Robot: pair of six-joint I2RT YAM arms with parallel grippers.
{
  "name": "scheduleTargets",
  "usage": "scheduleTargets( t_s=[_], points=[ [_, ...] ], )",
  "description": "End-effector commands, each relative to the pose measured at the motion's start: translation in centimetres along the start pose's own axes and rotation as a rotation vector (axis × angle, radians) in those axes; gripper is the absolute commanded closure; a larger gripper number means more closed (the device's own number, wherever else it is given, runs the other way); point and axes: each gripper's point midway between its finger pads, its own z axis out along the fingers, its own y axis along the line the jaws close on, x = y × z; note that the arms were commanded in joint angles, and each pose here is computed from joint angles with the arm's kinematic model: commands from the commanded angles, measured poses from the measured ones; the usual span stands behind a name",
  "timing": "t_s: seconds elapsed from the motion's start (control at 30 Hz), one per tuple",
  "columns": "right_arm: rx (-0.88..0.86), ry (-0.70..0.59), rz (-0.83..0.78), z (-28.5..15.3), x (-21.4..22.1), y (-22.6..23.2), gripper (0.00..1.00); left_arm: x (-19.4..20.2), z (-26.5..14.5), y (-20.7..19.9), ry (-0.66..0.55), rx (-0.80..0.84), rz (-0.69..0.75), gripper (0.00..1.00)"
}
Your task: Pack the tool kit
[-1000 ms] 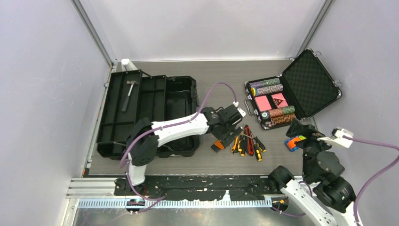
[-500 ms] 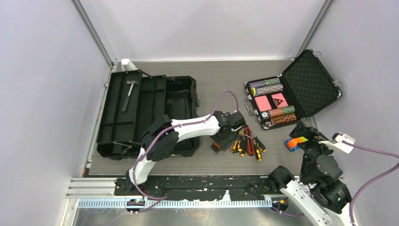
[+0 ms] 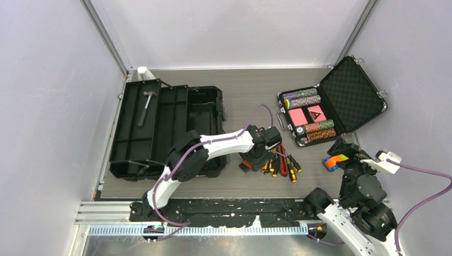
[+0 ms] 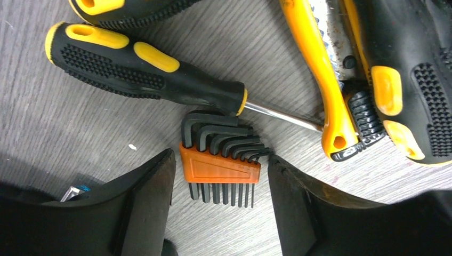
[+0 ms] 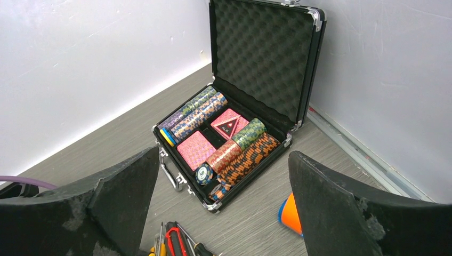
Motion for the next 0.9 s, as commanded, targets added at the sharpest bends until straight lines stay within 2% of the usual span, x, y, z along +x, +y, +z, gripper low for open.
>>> scheduleTargets(
  t_s=[0.0, 0.2, 0.37, 0.6, 0.87],
  points=[
    [0.020, -0.042, 0.060, -0.2, -1.1, -0.6, 0.05, 0.2, -0.1, -0.7, 0.016, -0.005, 0.011, 0.39],
    [0.020, -0.045, 0.067, -0.2, -1.1, -0.7, 0.05, 0.3, -0.5, -0.7, 0.028, -0.006, -0.003, 0.56],
    [0.018, -0.043, 0.065, -0.2, -1.1, -0.6, 0.05, -0.5, -2.6, -0.6, -0.037, 0.003, -0.027, 0.69],
    [0.014, -0.039, 0.057, -0.1, -1.0, -0.5, 0.05, -2.5, -7.3, 0.3, -0.165, -0.012, -0.067, 0.79],
    [0.014, -0.035, 0.050, -0.1, -0.9, -0.4, 0.04, -4.4, -14.7, 3.5, -0.324, -0.065, -0.130, 0.82]
  ],
)
